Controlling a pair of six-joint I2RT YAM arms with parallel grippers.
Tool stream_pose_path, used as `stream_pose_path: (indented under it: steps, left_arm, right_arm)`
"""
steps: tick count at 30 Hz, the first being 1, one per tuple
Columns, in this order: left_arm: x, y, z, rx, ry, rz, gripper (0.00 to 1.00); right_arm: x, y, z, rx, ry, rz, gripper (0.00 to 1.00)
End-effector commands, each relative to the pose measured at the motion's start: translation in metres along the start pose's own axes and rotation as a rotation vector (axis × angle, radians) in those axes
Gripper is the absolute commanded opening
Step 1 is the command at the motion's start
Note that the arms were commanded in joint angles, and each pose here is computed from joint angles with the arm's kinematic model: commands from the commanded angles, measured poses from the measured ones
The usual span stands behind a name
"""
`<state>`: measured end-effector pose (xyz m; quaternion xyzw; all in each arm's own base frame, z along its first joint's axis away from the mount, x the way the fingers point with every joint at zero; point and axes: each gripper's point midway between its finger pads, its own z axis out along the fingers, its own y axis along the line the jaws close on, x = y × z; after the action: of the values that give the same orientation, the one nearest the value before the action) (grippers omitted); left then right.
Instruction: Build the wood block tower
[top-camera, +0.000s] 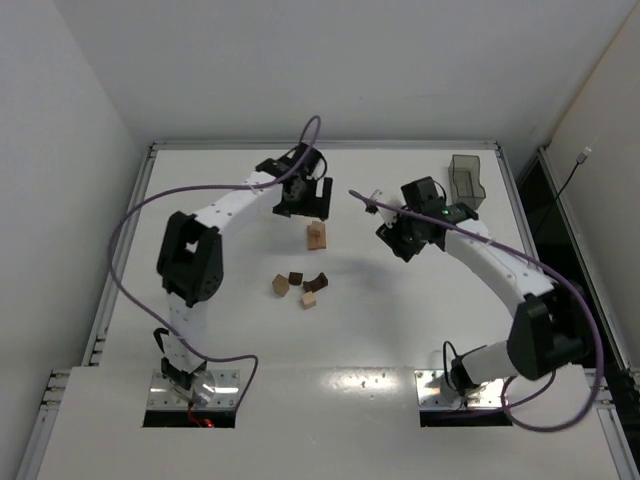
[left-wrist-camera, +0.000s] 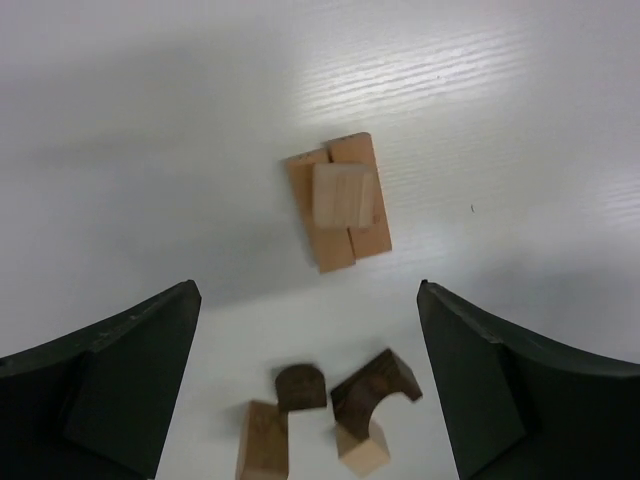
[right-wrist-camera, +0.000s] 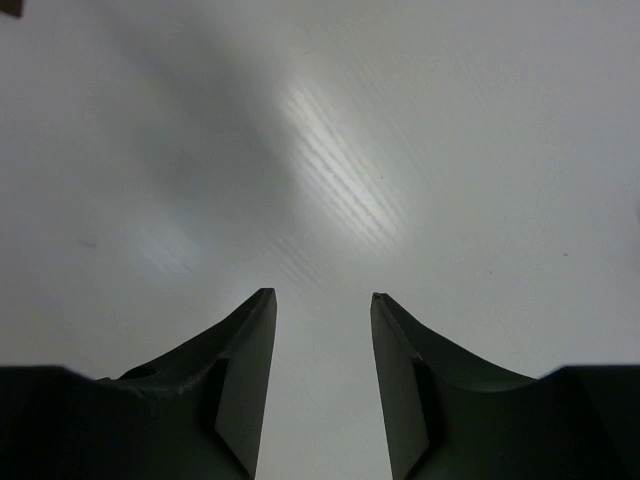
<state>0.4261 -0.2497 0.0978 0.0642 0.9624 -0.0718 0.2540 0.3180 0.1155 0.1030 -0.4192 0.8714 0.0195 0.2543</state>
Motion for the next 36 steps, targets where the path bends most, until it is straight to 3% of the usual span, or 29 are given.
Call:
stream_pose_path:
  steps: [1,2,4,5,9,10,12,13,17,22,28,36]
  left_arm:
    - [-0.065,0.033,-0.097,0.010,-0.291,-0.123,0.88]
    - [-0.066,0.047,-0.106,-0.016,-0.311,-0.143,0.90]
    - [-0.065,0.089,-0.129,-0.057,-0.353,-0.211,0.96]
    - [-0.063,0.107,-0.132,-0.080,-0.358,-0.240,0.98]
    - [-0.034,0.185,-0.122,-0.101,-0.280,-0.372,1.00]
    - [-0.030,0.221,-0.127,-0.114,-0.291,-0.450,1.00]
    - [-0.007,0.239,-0.120,-0.051,-0.252,-0.511,1.00]
    - [0.000,0.264,-0.121,-0.070,-0.256,-0.565,1.00]
    - [0.017,0.290,-0.128,-0.100,-0.251,-0.592,1.00]
    - [0.019,0.293,-0.133,-0.109,-0.262,-0.578,1.00]
    - [0.018,0.292,-0.118,-0.074,-0.226,-0.585,1.00]
    - [0.017,0.295,-0.102,-0.056,-0.173,-0.589,1.00]
  right_arm:
    - [-0.011,0.020,-0.032,-0.032,-0.178,-0.118,0.40]
    - [-0.024,0.038,-0.055,-0.053,-0.286,-0.231,0.45]
    - [-0.023,0.071,-0.066,-0.150,-0.347,-0.320,0.49]
    - [-0.025,0.089,-0.071,-0.203,-0.372,-0.382,0.58]
    - [-0.039,0.136,-0.072,-0.424,-0.371,-0.432,0.83]
    - [-0.047,0.151,-0.068,-0.506,-0.380,-0.452,0.87]
    - [-0.055,0.171,-0.067,-0.595,-0.388,-0.502,0.87]
    - [-0.055,0.183,-0.059,-0.669,-0.339,-0.522,0.84]
    - [-0.059,0.222,-0.034,-0.852,-0.289,-0.675,0.71]
    - [-0.084,0.235,-0.005,-0.856,-0.302,-0.740,0.54]
    - [-0.103,0.227,0.042,-0.699,-0.278,-0.721,0.51]
    - [-0.100,0.229,0.067,-0.663,-0.228,-0.716,0.51]
